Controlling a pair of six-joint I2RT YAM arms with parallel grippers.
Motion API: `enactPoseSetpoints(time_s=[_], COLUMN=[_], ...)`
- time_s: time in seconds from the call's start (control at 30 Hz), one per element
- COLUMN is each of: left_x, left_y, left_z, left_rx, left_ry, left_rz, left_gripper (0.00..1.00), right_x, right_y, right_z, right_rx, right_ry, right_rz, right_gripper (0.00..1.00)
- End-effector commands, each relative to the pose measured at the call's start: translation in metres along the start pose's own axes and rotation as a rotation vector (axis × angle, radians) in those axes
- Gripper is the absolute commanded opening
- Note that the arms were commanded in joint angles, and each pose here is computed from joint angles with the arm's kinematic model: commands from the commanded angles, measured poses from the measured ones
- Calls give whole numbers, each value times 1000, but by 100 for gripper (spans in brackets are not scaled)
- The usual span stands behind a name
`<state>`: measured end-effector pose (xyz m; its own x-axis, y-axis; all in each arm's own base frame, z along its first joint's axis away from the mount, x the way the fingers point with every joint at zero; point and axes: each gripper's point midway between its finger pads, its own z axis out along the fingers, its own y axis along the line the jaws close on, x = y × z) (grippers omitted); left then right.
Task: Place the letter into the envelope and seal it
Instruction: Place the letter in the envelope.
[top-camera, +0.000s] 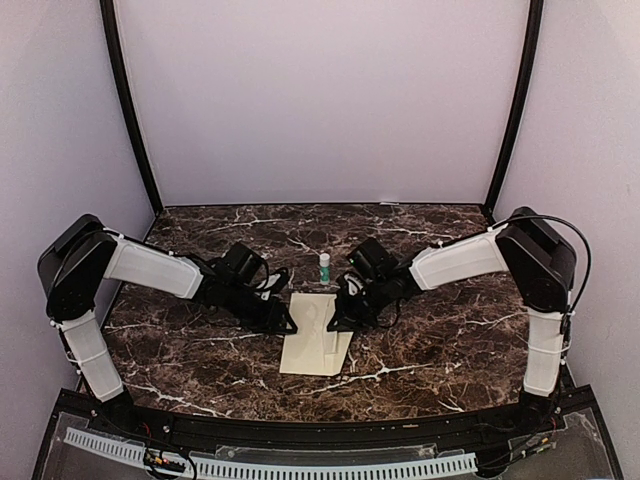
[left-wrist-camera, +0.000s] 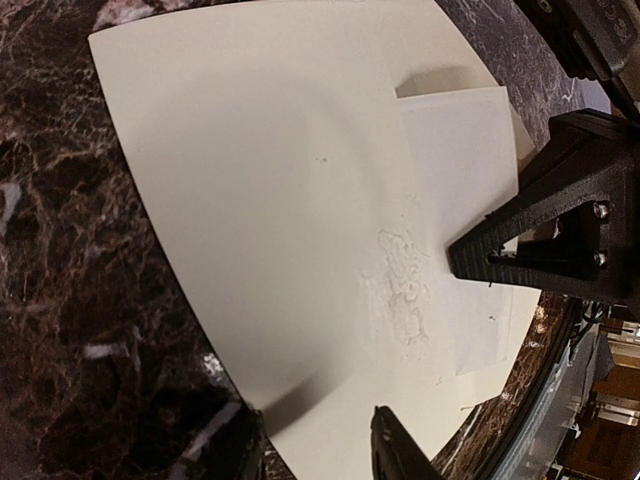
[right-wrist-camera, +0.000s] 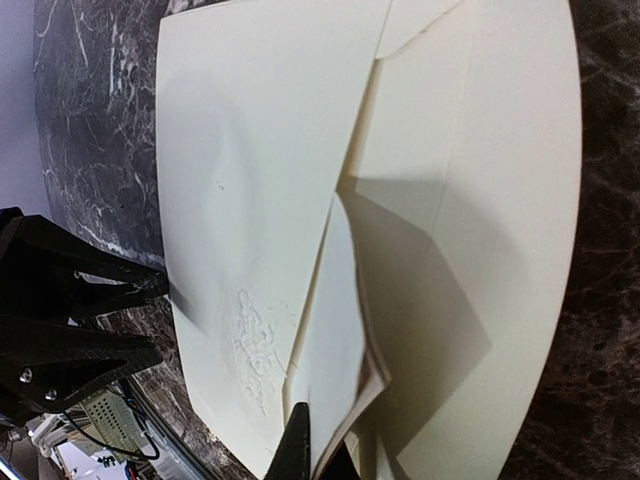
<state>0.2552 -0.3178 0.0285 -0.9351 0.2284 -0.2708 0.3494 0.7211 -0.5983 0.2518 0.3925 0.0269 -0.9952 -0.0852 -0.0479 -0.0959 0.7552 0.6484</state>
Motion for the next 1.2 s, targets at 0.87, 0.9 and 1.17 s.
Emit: enactPoseSetpoints(time_s=[0.87,0.9,1.17], left_x=[-15,-17,-12], left_y=[-15,-17,-16], left_z=[-23,-22,-10], left_rx=[-2,8,47], left_ry=[-111,-118,-88], left_rz=[-19,-25,-45], left_gripper=[48,48,44], right_x=[-13,-13,-10], right_y=[1,0,-5], right_z=[-53,-53,-43], right_rx=[203,203,191], right_ry=[-90,-89,-74], right_rz=[-141,-141,-133], right_gripper=[41,41,26])
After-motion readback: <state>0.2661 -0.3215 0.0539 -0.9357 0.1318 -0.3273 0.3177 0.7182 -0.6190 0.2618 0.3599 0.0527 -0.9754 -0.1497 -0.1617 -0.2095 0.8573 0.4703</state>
